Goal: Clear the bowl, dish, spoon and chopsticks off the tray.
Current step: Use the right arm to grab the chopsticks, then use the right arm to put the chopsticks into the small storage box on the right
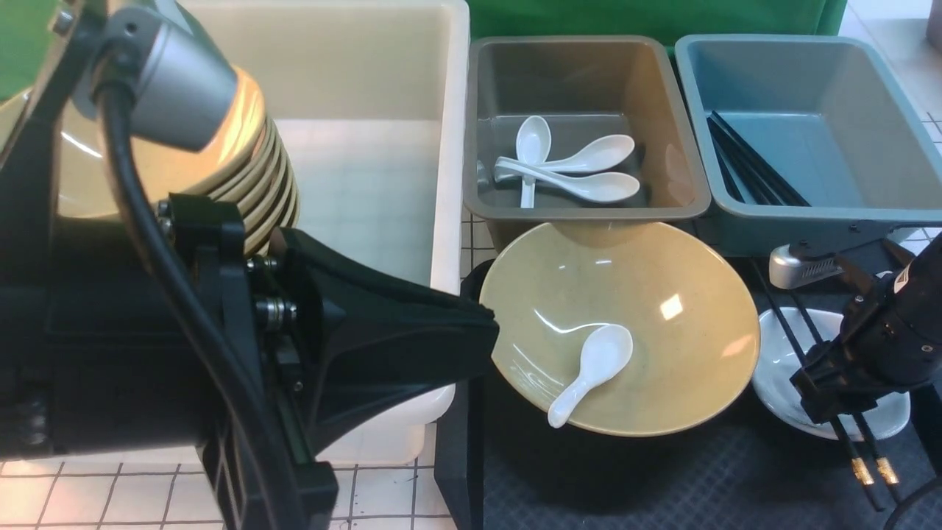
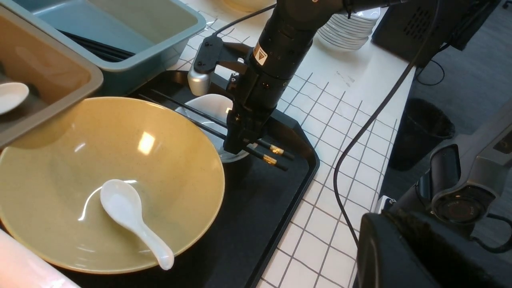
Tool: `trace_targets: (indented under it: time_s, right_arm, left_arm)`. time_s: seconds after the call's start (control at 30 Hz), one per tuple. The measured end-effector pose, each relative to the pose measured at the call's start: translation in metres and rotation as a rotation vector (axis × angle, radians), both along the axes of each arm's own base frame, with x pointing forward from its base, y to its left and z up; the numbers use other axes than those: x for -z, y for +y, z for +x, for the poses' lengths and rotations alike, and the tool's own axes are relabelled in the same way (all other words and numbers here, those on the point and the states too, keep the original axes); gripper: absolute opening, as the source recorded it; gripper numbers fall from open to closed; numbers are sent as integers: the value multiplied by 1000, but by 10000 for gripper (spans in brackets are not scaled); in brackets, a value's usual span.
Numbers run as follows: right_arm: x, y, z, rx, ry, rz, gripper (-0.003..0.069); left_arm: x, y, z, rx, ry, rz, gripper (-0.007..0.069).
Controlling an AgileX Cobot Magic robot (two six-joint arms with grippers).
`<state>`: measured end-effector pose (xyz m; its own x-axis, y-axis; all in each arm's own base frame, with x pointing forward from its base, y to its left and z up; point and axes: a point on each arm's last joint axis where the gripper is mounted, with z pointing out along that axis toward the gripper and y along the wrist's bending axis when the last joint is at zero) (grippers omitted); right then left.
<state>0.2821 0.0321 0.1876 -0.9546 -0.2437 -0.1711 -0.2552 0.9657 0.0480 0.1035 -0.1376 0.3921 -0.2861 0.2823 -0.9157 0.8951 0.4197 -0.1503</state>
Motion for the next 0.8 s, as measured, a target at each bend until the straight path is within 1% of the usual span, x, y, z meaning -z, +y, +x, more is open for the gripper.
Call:
trace_targets:
  time_s: [0.13, 0.2, 0.23, 0.37, 0.5, 0.57, 0.6, 0.67, 0.7, 0.77, 0.8]
  right_arm:
    - [0, 0, 0, -6, 1, -1, 199]
    - [0, 0, 0, -14, 6, -2, 151]
    - [0, 0, -1, -19, 10, -3, 139]
    - [-1, 0, -4, -51, 31, -7, 141]
    - [-14, -1, -15, -67, 66, -8, 141]
    - [-29, -2, -28, -75, 91, -7, 141]
    - [-30, -2, -30, -76, 103, -7, 141]
    - [-47, -3, -45, -78, 120, -4, 141]
    - [-61, -4, -59, -63, 132, -1, 141]
    - [-72, -5, -68, -48, 115, 3, 141]
    - [-85, -5, -77, -35, 94, 6, 141]
  left_arm:
    - [0, 0, 0, 1, 5, -6, -1]
    - [0, 0, 0, 1, 6, -7, -1]
    - [0, 0, 0, 2, 7, -9, -1]
    - [0, 0, -1, 5, 11, -9, -1]
    - [0, 0, -1, 8, 13, -7, -1]
    - [0, 0, -1, 8, 13, -7, -1]
    - [0, 0, -1, 8, 13, -7, -1]
    - [0, 0, -1, 8, 13, -7, -1]
    - [0, -1, -1, 8, 15, -10, -1]
    - [0, -1, -1, 9, 15, -12, -1]
    - [-1, -1, -1, 10, 8, -12, -1]
